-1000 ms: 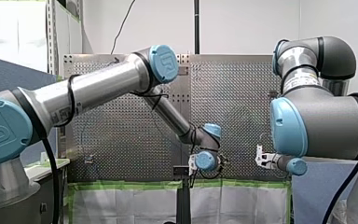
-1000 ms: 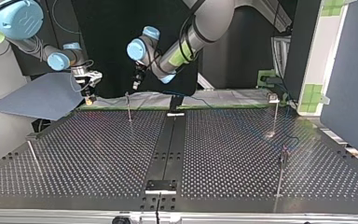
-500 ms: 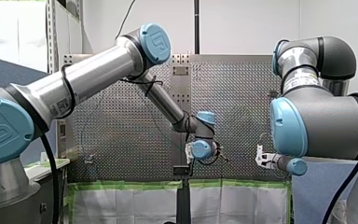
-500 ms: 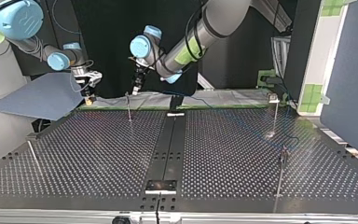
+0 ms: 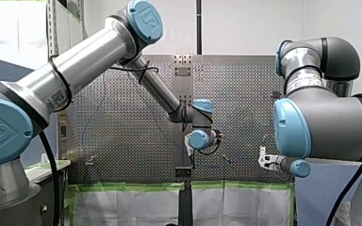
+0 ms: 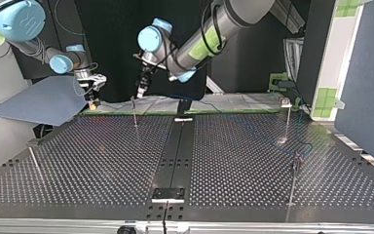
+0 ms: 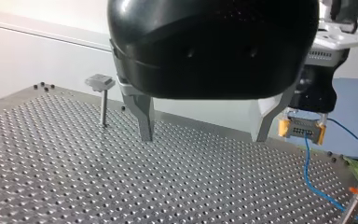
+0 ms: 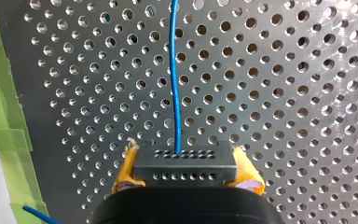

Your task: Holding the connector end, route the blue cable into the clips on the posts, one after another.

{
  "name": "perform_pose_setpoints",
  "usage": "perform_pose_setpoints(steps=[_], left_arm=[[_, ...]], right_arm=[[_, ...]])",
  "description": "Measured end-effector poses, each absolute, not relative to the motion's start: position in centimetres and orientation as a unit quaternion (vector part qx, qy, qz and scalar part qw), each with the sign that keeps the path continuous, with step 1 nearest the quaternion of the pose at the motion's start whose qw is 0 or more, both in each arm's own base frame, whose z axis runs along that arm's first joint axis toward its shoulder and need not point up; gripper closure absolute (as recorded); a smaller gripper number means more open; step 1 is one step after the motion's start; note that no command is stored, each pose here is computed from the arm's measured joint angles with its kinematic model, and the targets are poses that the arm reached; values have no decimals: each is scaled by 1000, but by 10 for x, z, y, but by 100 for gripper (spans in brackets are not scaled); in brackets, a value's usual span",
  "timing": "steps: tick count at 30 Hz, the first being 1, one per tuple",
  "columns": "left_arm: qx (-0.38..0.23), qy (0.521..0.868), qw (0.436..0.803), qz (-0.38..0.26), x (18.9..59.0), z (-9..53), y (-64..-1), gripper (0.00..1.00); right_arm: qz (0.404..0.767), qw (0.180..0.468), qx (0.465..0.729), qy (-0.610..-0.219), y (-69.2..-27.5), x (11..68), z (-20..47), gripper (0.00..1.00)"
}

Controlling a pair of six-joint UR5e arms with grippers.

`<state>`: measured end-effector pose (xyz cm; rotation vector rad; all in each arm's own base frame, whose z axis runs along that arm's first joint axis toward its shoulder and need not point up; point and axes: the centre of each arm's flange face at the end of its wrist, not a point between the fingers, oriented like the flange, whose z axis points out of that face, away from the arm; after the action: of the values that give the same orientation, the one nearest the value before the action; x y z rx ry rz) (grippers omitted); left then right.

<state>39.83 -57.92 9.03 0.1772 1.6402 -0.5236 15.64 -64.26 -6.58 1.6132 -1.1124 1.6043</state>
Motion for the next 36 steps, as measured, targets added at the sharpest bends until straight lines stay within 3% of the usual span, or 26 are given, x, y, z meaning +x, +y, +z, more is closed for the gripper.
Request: perform_pose_setpoints(steps=[36], left_arm=[[75, 738, 634, -220, 318, 177, -484, 0]], right_arm=[[606, 300, 605, -420, -643, 155, -67, 100]])
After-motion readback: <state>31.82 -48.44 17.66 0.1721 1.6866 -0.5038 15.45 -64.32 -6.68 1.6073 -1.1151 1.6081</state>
